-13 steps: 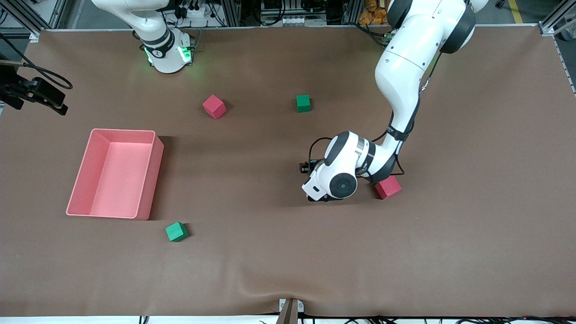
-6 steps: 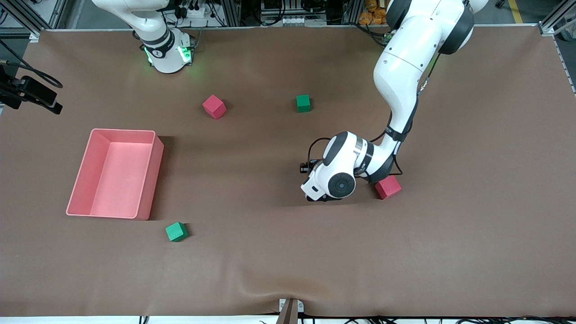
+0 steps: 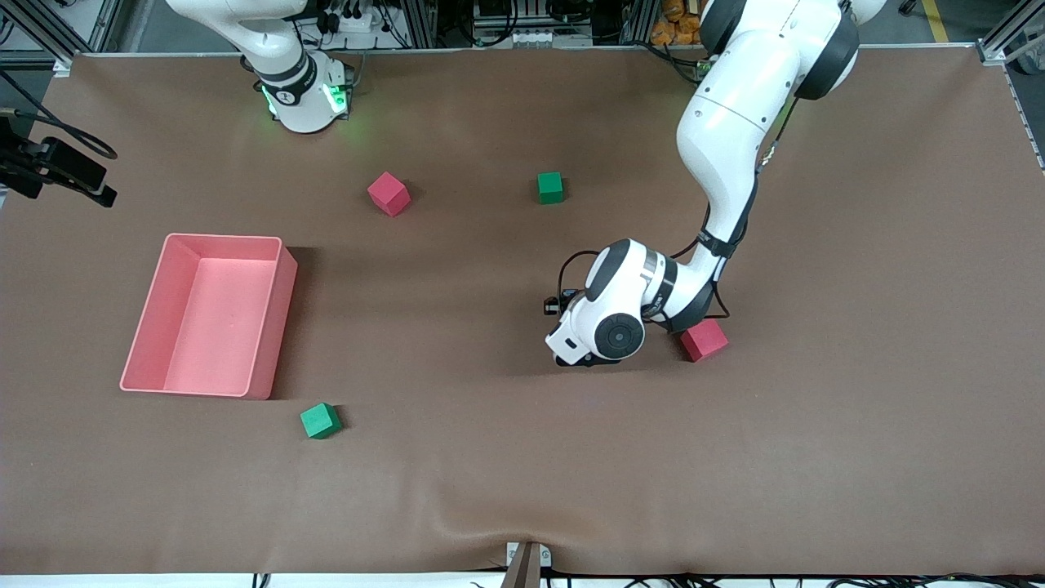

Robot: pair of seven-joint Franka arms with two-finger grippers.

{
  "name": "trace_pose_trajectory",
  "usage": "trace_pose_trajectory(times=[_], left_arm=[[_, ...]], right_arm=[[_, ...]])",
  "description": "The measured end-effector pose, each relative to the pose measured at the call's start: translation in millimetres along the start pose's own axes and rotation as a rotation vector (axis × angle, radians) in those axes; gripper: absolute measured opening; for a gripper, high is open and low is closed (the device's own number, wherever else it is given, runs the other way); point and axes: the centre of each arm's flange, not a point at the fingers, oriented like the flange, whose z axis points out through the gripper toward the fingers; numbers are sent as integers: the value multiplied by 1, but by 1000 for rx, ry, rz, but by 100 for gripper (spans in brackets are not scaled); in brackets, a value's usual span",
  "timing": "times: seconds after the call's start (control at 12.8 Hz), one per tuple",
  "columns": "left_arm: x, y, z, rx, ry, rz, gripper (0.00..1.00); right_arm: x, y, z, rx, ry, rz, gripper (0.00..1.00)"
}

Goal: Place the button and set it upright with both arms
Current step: 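Lift the button with the left gripper and carry it toward the green cube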

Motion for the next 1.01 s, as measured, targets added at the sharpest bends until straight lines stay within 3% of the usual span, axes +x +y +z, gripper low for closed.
trace_pose_trajectory(times=[0.31,0.62,0.78,1.01], left_arm=[[-22,37,-21,-4,55,-95,41],[-88,95,-78,19,217,-248,41],[-122,125,-89,42,341,-286,41],[-163,172,-70,75,610,-314,41]], right_arm=[[0,0,0,0,0,0,100],[1,6,1,-1,-1,11,100],[3,9,4,-2,-10,18,100],[6,9,8,-4,-21,18,100]])
